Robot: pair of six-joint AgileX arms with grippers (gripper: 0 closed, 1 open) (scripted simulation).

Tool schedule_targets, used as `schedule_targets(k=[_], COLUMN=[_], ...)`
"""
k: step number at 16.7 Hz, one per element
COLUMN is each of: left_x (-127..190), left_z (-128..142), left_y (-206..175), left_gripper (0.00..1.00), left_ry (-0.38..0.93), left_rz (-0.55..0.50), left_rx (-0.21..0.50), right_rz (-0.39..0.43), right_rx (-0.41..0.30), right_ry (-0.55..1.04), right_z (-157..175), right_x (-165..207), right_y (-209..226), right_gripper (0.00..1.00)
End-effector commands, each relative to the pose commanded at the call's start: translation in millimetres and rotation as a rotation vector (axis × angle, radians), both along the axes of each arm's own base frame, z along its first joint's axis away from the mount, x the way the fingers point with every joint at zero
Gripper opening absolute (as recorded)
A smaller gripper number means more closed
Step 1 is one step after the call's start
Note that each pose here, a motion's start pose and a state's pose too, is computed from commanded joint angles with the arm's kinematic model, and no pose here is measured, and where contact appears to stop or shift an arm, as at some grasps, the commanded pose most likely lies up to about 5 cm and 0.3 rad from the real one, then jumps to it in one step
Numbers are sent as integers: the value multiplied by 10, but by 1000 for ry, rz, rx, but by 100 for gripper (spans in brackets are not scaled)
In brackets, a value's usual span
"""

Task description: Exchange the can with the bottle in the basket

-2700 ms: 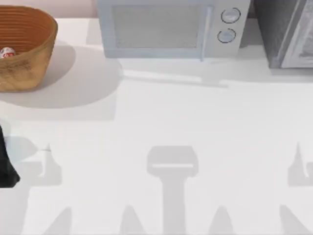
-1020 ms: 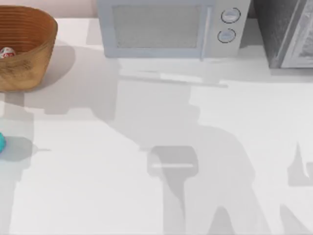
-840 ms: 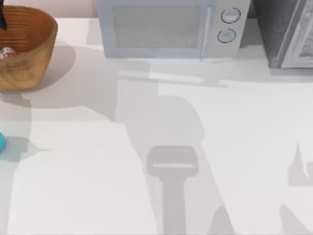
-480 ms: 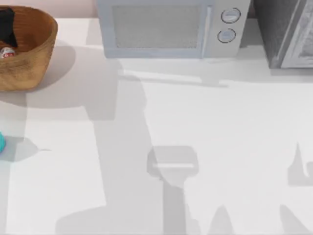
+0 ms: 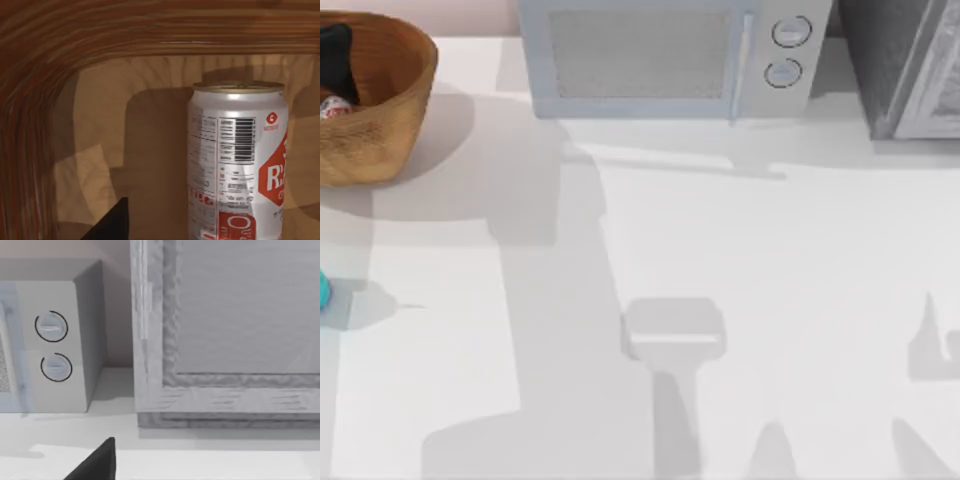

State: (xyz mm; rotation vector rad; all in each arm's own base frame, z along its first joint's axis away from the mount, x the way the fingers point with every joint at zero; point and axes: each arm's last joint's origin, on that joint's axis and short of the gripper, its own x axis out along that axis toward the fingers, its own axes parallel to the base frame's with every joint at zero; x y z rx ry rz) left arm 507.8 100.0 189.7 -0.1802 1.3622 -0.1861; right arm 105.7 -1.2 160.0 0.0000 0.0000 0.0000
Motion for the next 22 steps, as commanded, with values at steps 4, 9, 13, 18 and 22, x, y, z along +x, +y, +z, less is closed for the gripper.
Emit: schedule_targets(k=[4,9,13,18,22], left_x=[30,93,103,103,103], left_z=[-161,-504,-607,-607,-607], left_y=[-4,-76,-99,-99,-99], left_gripper=[100,100,100,77,47], left_ry=[12,12,12,12,12], left_rz=[9,9,9,9,9], left_rx=[-3,-3,-2,-2,-2], right_rz=[0,0,0,0,0], right_rx=[0,0,0,0,0], right_ry=[0,0,0,0,0], right_z=[0,0,0,0,0], right_x=[0,0,0,0,0], right_y=[0,0,0,0,0], right_gripper=[100,100,100,100,100])
